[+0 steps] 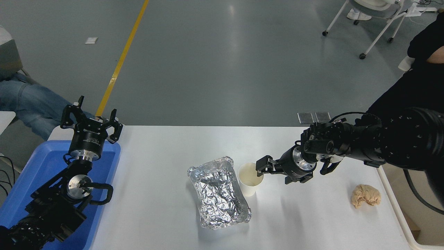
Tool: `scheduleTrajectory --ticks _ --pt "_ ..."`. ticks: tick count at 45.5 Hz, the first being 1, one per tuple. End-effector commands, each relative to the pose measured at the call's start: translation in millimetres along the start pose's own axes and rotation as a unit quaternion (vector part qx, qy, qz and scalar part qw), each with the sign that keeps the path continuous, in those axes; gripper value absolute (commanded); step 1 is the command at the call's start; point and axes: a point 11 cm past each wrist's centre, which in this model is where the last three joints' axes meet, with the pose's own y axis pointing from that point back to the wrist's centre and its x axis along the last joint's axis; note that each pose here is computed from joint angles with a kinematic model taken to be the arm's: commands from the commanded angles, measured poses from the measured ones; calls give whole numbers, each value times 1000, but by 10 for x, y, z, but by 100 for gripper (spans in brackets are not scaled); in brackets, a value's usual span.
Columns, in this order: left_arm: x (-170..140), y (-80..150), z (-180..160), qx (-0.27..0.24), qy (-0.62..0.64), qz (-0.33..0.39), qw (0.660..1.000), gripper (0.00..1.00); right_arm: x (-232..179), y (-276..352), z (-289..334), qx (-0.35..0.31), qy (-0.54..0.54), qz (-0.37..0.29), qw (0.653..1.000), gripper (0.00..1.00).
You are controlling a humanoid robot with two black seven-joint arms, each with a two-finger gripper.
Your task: Pick up paper cup place in dustbin
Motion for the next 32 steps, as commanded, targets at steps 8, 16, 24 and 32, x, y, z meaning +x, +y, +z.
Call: scheduleTrajectory --ticks 8,16,24,32 --pt "0 0 0 0 0 0 1000 99 -19 -42 -41 13 -2 11 1000 66" --pt "0 0 0 0 0 0 1000 99 -110 -61 -170 31 15 -4 999 32" --pt "0 -1 2 -1 0 0 1000 99 -166 -58 -303 71 26 -13 997 0" --pt "0 0 0 0 0 0 1000 99 -142 -27 -308 67 65 -13 996 0"
